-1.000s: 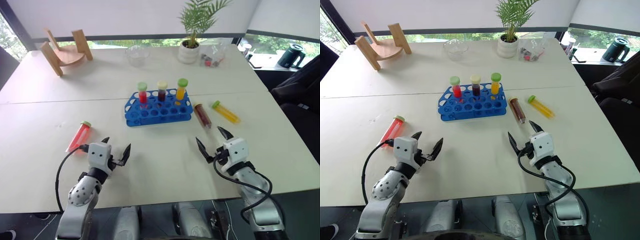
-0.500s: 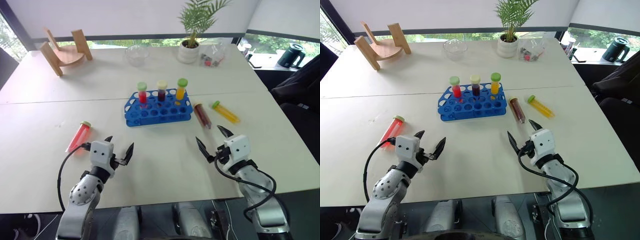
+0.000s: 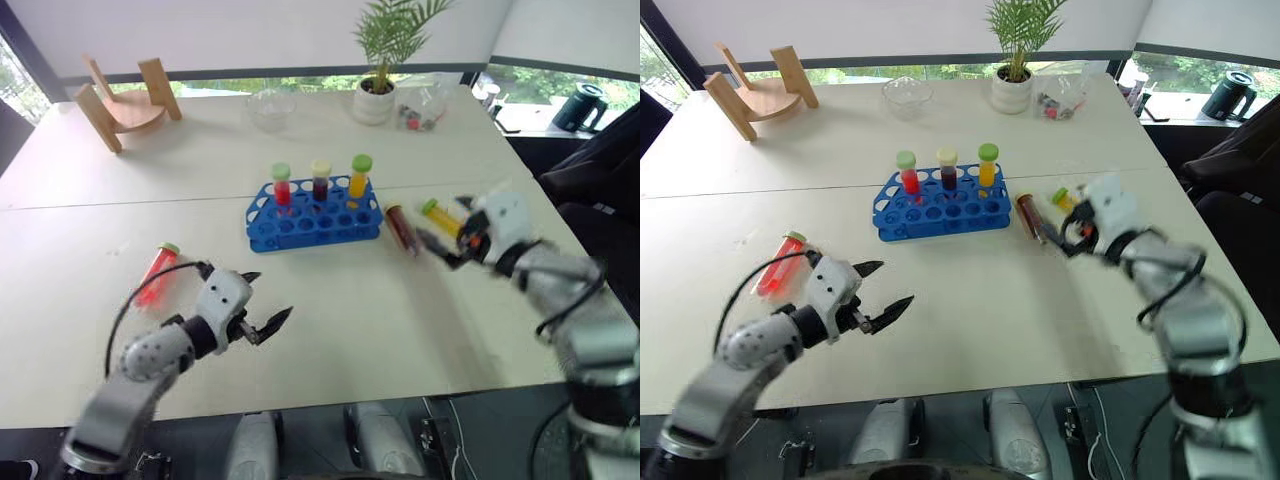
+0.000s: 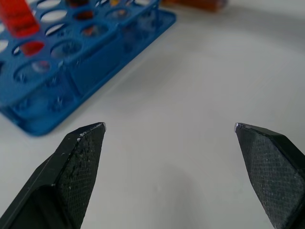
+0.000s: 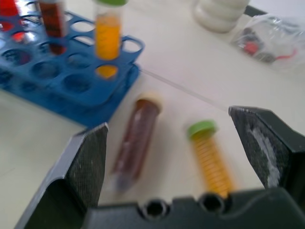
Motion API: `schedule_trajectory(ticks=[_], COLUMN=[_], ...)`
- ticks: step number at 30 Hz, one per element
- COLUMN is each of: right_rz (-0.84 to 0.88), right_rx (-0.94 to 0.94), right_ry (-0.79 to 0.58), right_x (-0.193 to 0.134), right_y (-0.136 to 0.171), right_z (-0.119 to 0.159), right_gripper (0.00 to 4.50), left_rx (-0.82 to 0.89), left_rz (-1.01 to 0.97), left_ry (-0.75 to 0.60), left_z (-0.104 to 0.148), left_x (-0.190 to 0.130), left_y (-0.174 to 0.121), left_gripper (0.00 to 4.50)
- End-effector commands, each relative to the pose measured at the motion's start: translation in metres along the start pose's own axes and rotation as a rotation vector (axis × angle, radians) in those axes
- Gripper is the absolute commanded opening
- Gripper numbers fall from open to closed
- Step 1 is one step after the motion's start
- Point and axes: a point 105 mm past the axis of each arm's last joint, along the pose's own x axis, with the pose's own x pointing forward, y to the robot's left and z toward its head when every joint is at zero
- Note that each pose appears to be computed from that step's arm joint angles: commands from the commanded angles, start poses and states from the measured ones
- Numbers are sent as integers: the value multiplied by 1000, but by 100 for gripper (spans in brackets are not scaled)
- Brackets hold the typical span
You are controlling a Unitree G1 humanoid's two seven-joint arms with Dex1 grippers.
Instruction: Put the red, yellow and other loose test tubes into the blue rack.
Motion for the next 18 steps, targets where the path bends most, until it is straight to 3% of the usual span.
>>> schedule_trajectory(ticks=[1, 4, 7, 18], right_rz=[136, 208, 234, 313], right_rx=[28, 37, -6, 0], right_ry=[159, 321, 397, 551], right_x=[12, 16, 26, 57], right_y=[-2, -9, -21, -42], right_z=[-4, -13, -19, -53], right_gripper=[450, 450, 450, 450], left_rx=[12, 14, 7, 22], left_rz=[-149, -195, -212, -215], left_ry=[-17, -32, -68, -107], left_z=[29, 45, 60, 81], left_x=[-11, -17, -22, -32], left_y=[-13, -15, -14, -8], left_gripper=[447, 447, 447, 447])
